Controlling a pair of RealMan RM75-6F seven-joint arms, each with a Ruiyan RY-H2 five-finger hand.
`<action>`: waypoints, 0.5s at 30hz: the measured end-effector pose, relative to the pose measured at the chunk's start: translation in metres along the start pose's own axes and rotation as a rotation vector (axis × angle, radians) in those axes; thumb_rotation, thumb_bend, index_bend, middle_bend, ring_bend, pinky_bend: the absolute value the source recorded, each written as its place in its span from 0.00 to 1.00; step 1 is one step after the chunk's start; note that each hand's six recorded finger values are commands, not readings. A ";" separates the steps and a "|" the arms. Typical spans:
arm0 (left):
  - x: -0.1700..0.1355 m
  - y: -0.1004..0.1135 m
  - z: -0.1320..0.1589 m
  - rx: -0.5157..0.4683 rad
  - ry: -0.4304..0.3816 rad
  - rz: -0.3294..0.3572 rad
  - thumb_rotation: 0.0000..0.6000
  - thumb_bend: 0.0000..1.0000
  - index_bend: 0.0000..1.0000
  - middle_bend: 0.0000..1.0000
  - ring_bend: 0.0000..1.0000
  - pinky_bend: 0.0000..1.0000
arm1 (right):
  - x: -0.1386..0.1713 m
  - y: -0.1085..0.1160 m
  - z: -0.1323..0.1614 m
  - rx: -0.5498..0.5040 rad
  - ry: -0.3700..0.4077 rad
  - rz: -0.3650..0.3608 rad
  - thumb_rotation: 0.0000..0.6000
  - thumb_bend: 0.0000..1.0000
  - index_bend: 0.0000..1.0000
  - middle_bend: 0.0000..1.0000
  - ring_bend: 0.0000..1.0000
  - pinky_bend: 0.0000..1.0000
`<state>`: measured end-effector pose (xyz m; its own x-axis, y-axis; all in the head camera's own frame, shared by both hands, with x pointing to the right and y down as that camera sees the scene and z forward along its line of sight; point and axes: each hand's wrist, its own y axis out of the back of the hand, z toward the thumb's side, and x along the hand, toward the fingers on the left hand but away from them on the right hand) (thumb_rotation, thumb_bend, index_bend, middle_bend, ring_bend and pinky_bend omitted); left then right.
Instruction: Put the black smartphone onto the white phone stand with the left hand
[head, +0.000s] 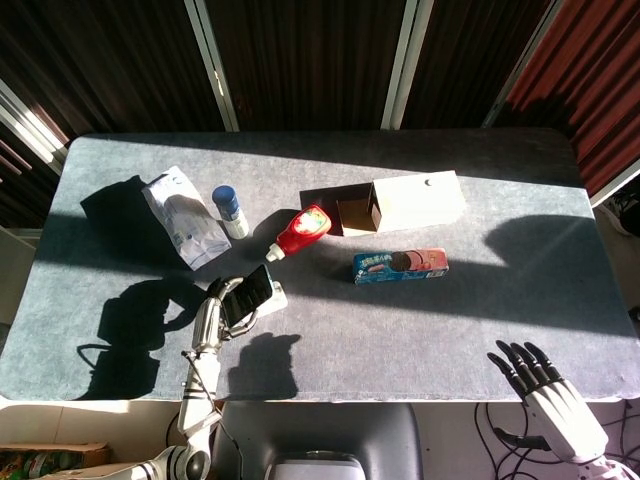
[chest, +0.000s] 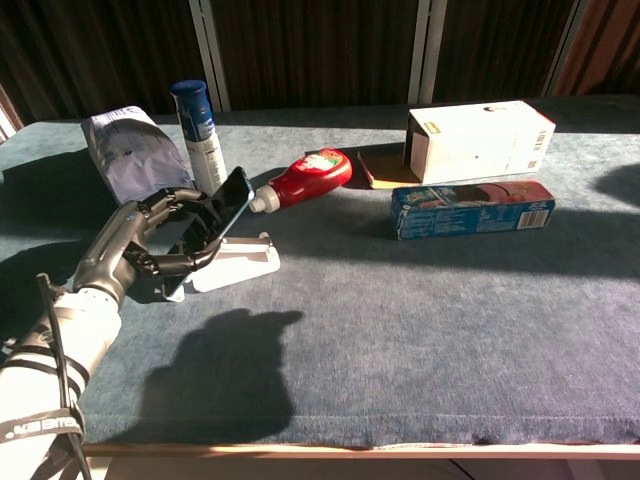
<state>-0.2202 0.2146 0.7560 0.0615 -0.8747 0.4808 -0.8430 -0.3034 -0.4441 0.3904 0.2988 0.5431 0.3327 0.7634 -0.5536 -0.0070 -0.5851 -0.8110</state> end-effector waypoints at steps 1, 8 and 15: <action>0.000 0.000 0.000 0.000 0.000 0.001 1.00 0.37 0.15 0.17 0.07 0.04 | 0.000 0.000 0.000 0.000 0.000 0.000 1.00 0.25 0.00 0.00 0.00 0.00; 0.002 0.000 0.002 -0.019 -0.001 0.003 1.00 0.35 0.03 0.02 0.00 0.00 | 0.000 0.000 0.000 0.001 0.000 0.000 1.00 0.25 0.00 0.00 0.00 0.00; 0.002 0.001 0.005 -0.028 -0.007 0.004 1.00 0.35 0.00 0.00 0.00 0.00 | 0.000 0.001 0.000 0.001 0.000 -0.003 1.00 0.25 0.00 0.00 0.00 0.00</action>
<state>-0.2181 0.2109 0.7526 0.0617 -0.8787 0.4733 -0.8581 -0.2889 -0.4246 0.3908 0.2985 0.5423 0.3325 0.7652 -0.5513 -0.0067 -0.5826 -0.8127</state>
